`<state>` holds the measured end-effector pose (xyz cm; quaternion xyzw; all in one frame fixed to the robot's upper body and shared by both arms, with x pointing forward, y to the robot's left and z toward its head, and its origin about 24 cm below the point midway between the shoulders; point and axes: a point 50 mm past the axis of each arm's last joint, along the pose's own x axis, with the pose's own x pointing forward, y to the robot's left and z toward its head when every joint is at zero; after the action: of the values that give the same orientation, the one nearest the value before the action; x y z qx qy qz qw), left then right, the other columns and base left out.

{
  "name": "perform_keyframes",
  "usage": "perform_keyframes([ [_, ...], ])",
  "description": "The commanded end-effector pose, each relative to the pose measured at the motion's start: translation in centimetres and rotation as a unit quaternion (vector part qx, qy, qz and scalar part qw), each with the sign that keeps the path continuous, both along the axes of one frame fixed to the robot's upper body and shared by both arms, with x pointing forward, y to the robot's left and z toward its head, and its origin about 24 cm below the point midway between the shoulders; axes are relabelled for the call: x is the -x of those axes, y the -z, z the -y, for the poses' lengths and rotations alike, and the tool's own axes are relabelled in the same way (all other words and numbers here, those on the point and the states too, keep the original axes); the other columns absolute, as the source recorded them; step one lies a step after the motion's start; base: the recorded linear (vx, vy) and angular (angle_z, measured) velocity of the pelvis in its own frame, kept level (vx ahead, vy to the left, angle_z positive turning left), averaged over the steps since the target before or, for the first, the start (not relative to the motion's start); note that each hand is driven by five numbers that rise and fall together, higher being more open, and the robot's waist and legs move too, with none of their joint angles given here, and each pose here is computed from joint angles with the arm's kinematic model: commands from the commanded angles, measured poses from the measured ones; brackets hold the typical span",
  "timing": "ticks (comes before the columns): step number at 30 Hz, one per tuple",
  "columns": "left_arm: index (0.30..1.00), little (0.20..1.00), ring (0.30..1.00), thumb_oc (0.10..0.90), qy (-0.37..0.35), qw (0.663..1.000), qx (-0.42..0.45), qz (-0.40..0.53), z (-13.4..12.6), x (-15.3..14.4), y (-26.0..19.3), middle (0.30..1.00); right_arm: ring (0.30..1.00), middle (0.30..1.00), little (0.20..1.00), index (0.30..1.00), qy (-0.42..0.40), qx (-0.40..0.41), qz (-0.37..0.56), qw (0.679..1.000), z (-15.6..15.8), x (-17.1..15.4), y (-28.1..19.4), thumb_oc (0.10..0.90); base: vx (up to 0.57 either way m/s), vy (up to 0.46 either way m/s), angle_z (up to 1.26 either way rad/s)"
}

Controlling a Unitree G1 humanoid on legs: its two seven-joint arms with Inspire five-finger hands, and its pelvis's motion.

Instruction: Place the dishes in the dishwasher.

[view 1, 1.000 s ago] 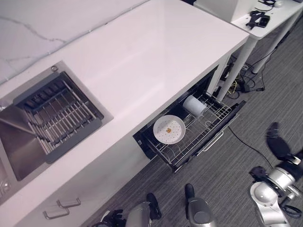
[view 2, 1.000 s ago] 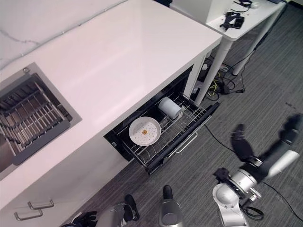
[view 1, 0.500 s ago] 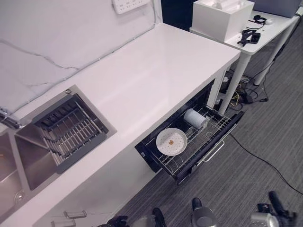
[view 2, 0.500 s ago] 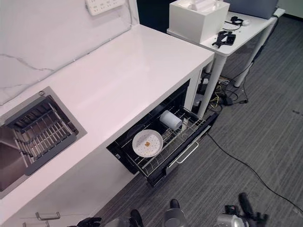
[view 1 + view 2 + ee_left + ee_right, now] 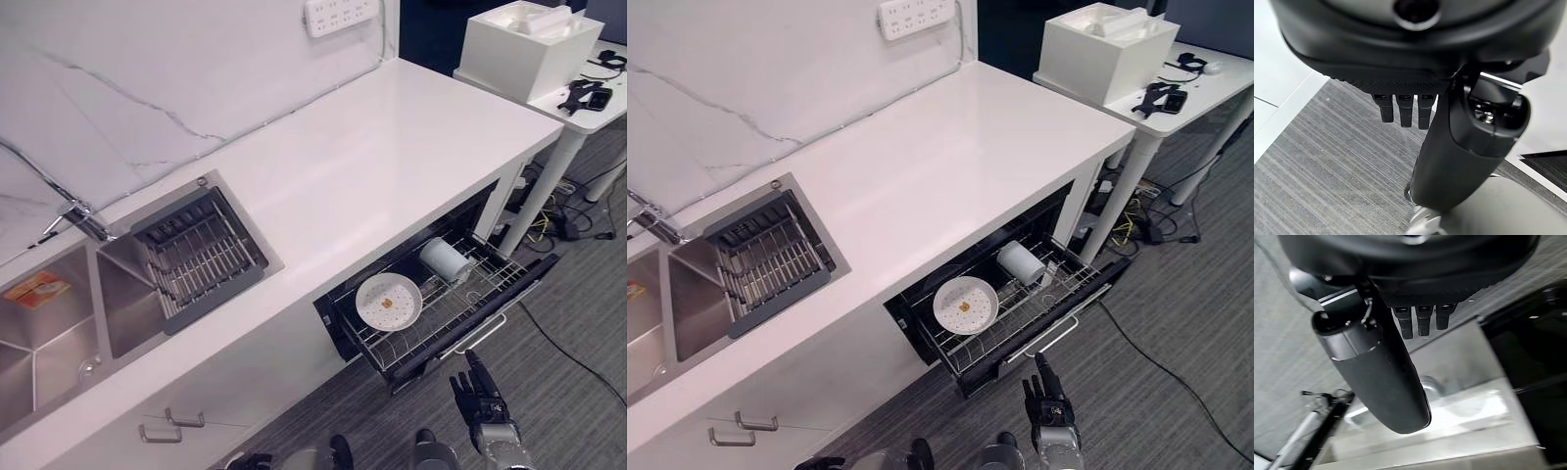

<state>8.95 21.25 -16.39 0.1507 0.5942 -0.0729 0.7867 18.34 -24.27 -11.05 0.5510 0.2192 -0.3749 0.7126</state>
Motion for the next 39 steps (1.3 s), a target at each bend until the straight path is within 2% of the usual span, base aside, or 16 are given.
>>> perform_keyframes([
  [1,0.9,0.9,0.9,0.8,-0.003,1.0,0.015,0.012,0.6,-0.7,0.0,0.9,0.9,0.9,0.9,0.9,-0.051,0.0,0.085,0.995,-0.1,-3.5,-2.3,0.8,0.05,0.049,0.22],
  [7,0.9,0.9,0.9,0.8,0.004,1.0,0.021,-0.001,0.7,0.7,0.3,0.9,0.9,0.9,0.9,0.9,-0.089,-0.008,0.097,0.991,-0.6,-4.4,-2.6,0.8,0.06,0.063,0.17],
  [24,0.9,0.9,0.9,0.8,0.024,0.999,0.018,-0.017,-0.1,2.6,0.4,0.9,0.9,0.9,0.9,0.9,-0.195,0.098,0.169,0.961,0.1,-10.1,-7.9,0.8,0.05,0.002,0.08],
  [26,0.9,0.9,0.9,0.8,0.018,1.0,0.013,-0.02,-0.5,2.8,0.4,0.9,0.9,0.9,0.9,0.9,-0.229,0.138,0.17,0.948,-0.2,-11.6,-9.3,0.8,0.11,-0.015,0.0],
  [36,0.9,0.9,0.9,0.8,-0.001,1.0,-0.013,-0.014,-2.0,2.3,0.1,0.9,0.9,0.9,0.9,0.9,-0.275,0.23,0.173,0.917,-0.5,-15.7,-14.0,0.8,0.02,-0.009,0.02],
  [39,0.9,0.9,0.9,0.8,-0.029,0.999,-0.016,0.01,-2.6,0.8,-0.4,0.9,0.9,0.9,0.9,0.9,-0.282,0.293,0.202,0.891,0.2,-18.6,-19.1,0.8,-0.08,0.006,0.01],
])
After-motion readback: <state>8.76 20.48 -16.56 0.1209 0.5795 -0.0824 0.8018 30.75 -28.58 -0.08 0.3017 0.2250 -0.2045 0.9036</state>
